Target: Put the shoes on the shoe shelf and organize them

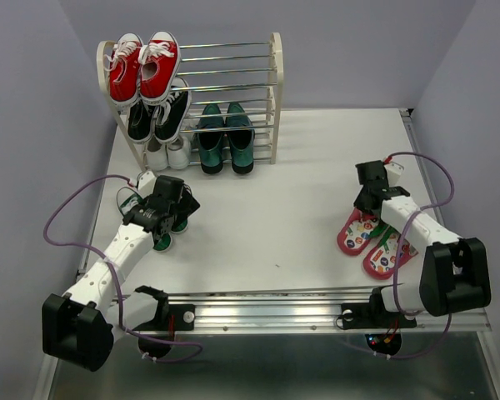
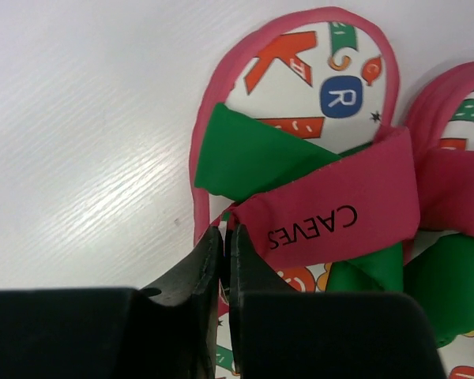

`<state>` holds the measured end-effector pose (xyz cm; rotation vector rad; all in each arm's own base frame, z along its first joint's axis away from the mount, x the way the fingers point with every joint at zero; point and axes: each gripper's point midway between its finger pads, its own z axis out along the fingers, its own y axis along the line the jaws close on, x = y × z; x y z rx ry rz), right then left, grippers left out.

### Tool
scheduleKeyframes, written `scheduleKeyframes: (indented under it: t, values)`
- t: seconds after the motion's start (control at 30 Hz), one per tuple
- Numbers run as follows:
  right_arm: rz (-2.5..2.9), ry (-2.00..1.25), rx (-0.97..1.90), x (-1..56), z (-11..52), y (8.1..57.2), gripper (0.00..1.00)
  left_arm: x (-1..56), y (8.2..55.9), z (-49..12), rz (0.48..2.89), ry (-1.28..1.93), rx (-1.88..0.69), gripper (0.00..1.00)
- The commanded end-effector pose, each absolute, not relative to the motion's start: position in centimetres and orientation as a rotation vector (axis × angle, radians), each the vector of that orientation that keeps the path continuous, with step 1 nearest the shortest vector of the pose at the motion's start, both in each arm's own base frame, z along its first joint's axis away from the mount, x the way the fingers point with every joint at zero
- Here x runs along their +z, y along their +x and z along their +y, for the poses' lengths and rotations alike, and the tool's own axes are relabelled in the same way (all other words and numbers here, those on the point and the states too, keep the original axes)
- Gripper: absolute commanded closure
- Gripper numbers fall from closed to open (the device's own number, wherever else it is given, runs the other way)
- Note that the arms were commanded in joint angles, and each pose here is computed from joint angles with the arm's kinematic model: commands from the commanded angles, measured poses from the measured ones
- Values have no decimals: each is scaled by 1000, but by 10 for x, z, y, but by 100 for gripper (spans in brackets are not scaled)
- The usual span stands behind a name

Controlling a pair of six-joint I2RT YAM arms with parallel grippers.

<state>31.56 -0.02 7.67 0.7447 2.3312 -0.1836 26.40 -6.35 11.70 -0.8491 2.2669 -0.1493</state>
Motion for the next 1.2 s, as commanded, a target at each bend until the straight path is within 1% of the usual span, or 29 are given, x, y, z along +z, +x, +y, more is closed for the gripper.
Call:
scheduleKeyframes:
  t: [0.0,0.03,0.37,0.57,0.6,0.63,0.7,0.73,0.77,0.8,0.83,0.93,0.97,1.0,1.1,1.13,1.17]
  values:
    - [2495,645,63,68,65,297,99,142,277,-65,2198,-823,-191,1]
    - [2503,581,77,73,83,296,99,141,277,-65,2200,-821,-191,1]
    - [2565,338,171,84,187,284,99,136,277,-66,2210,-802,-187,1]
    - [2575,69,378,98,283,273,99,135,276,-69,2214,-777,-210,1]
    - [2586,64,381,94,285,273,96,136,276,-70,2216,-773,-217,1]
    - [2583,49,404,97,294,274,83,134,275,-71,2224,-769,-222,1]
    - [2575,50,421,102,297,275,70,133,275,-74,2234,-751,-239,1]
    - [2556,54,427,109,295,276,52,132,274,-75,2237,-746,-247,1]
    - [2536,61,424,114,293,278,48,132,273,-78,2243,-726,-263,1]
    - [2525,63,426,118,291,278,47,133,273,-80,2243,-713,-279,1]
    - [2506,63,430,124,290,279,42,135,274,-82,2238,-700,-298,1]
    - [2436,69,465,152,286,281,37,135,270,-98,2256,-629,-405,1]
    - [2437,67,464,152,286,281,32,135,269,-103,2259,-606,-438,1]
    - [2423,62,467,160,283,280,22,138,270,-110,2247,-567,-482,1]
    - [2377,106,386,177,262,286,4,134,261,-133,2278,-479,-573,1]
    - [2361,127,367,181,255,289,0,135,258,-144,2285,-452,-617,1]
    - [2345,158,351,185,246,293,0,137,256,-151,2285,-427,-625,1]
